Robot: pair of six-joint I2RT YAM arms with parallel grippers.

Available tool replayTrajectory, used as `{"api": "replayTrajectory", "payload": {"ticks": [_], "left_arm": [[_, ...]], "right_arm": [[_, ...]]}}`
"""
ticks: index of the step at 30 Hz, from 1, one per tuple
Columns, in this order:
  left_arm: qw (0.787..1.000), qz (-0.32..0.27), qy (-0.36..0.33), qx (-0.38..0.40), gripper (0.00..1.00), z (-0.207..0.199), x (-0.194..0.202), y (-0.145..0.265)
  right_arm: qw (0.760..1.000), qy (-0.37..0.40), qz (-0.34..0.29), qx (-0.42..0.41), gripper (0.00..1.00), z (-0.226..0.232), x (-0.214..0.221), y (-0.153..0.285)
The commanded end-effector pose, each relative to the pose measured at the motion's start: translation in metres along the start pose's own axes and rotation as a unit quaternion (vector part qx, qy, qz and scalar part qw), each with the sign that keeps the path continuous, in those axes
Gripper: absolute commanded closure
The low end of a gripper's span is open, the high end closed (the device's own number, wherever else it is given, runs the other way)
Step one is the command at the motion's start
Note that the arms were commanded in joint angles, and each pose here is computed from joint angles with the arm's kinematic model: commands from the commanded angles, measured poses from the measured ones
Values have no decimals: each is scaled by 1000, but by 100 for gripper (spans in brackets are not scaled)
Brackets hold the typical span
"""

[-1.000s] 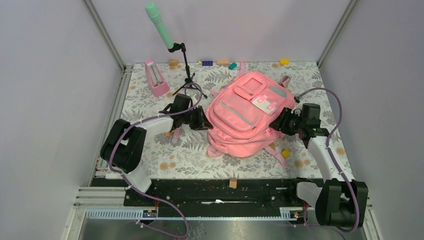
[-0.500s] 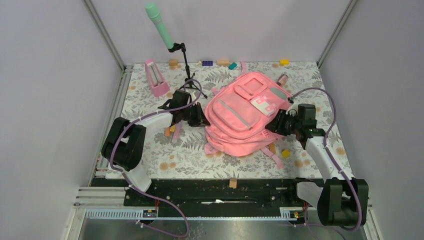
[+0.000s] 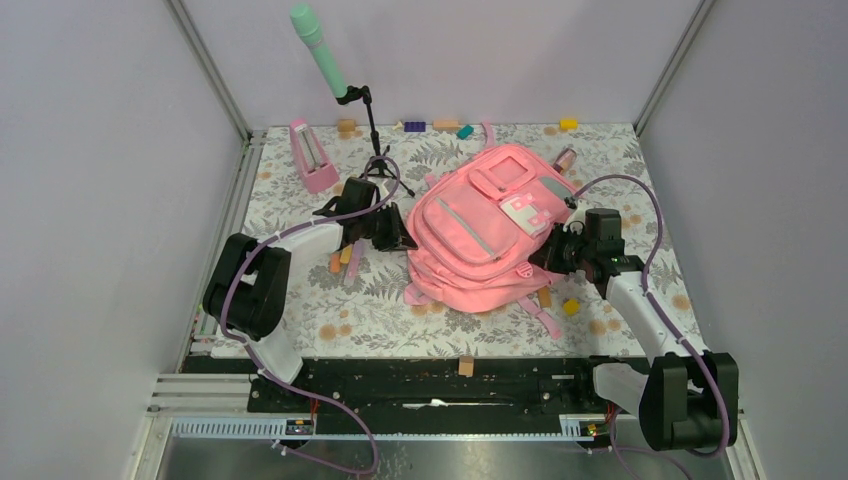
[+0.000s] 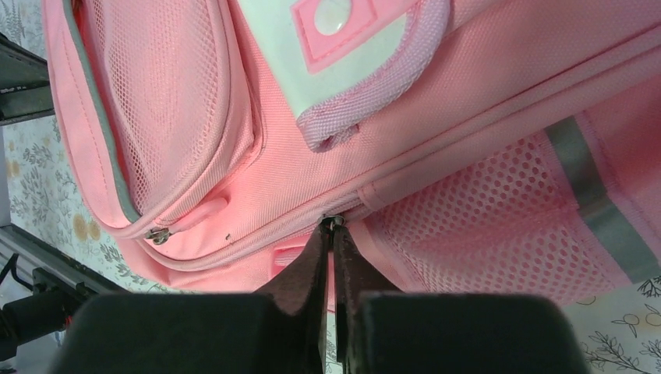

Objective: Pack the student bag
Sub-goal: Unzip the student bag at the center of the board.

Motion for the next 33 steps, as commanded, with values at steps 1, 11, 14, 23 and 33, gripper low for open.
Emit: {"api": "replayTrajectory", "payload": {"ticks": [1, 11, 14, 23, 33], "left_arm": [[1000, -25, -16, 5, 92, -7, -18, 5], [999, -36, -26, 26, 100, -17, -20, 13], [998, -40, -29, 29, 100, -19, -21, 15], [998, -50, -38, 32, 100, -24, -23, 21], [996, -63, -49, 30, 100, -27, -23, 27]], "right_arm": [[1000, 8, 0, 7, 99, 4, -1, 6], [996, 54, 28, 67, 100, 15, -11, 24], [988, 86, 75, 105, 100, 17, -10, 26], [928, 195, 178, 262, 100, -2, -17, 42], [920, 263, 228, 183, 100, 35, -24, 45]]}}
Point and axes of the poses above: each gripper's point midway between its finger pads, its own y axis back along the fingers, its own z axis along the line the jaws close on, x = y × z, the point moved 4 cm from there along y, back along the fingers, and after that the axes turned 15 degrees about y, right-handed, at the moved point
